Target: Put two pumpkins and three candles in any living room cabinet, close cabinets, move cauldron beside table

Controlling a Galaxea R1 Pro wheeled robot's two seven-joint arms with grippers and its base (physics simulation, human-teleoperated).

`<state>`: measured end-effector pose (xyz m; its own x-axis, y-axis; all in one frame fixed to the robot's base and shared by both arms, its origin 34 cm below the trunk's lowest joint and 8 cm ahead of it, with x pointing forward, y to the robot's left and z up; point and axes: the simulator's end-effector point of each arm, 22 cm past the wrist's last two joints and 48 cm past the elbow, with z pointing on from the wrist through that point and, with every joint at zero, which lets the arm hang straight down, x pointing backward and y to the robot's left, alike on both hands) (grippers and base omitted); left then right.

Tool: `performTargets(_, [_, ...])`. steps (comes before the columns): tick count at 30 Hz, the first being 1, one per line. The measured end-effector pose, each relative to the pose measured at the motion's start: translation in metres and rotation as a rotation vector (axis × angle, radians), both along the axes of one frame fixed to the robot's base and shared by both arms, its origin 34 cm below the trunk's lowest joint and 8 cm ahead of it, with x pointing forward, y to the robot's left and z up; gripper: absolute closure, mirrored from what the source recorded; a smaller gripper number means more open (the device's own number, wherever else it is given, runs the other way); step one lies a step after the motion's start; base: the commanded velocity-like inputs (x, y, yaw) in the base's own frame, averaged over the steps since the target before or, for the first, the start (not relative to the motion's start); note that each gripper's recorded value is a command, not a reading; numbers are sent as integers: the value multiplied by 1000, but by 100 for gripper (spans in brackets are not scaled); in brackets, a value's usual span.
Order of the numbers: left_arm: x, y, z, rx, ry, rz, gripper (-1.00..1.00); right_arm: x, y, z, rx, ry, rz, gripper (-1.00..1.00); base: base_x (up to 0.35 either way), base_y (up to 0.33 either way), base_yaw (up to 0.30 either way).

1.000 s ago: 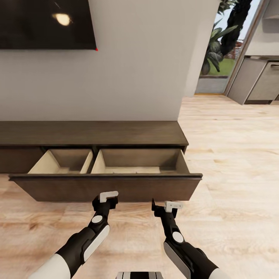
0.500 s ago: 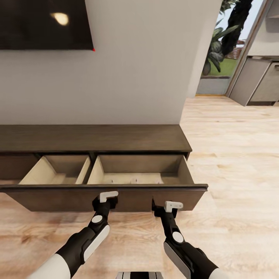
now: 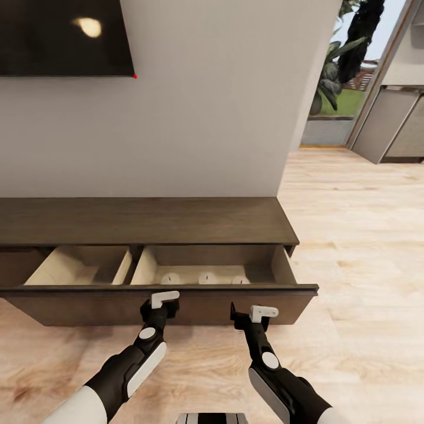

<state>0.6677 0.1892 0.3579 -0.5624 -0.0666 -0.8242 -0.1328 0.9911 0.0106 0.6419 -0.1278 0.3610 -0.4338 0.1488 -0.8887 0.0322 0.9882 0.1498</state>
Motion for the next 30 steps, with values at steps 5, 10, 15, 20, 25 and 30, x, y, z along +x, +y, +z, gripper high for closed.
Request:
performTargets(5, [0, 0, 0, 0, 0, 0, -100, 0, 0, 0, 0, 0, 0, -100, 308, 0, 0])
performTargets(10, [0, 0, 0, -1, 0, 1, -100, 0, 0, 0, 0, 1, 1, -100, 322, 0, 0])
performTargets(15, [0, 0, 0, -2, 0, 2, -100, 0, 1, 1, 1, -1, 1, -100, 324, 0, 0])
performTargets(20, [0, 1, 0, -1, 0, 2, -100, 1, 1, 1, 2, -1, 2, -100, 313, 0, 0])
performTargets(25, [0, 1, 0, -1, 0, 3, -100, 1, 1, 1, 2, -1, 2, -100, 276, 0, 0])
performTargets(30, [1, 1, 2, 3, -5, 0, -100, 1, 1, 1, 2, -1, 2, -100, 122, 0, 0])
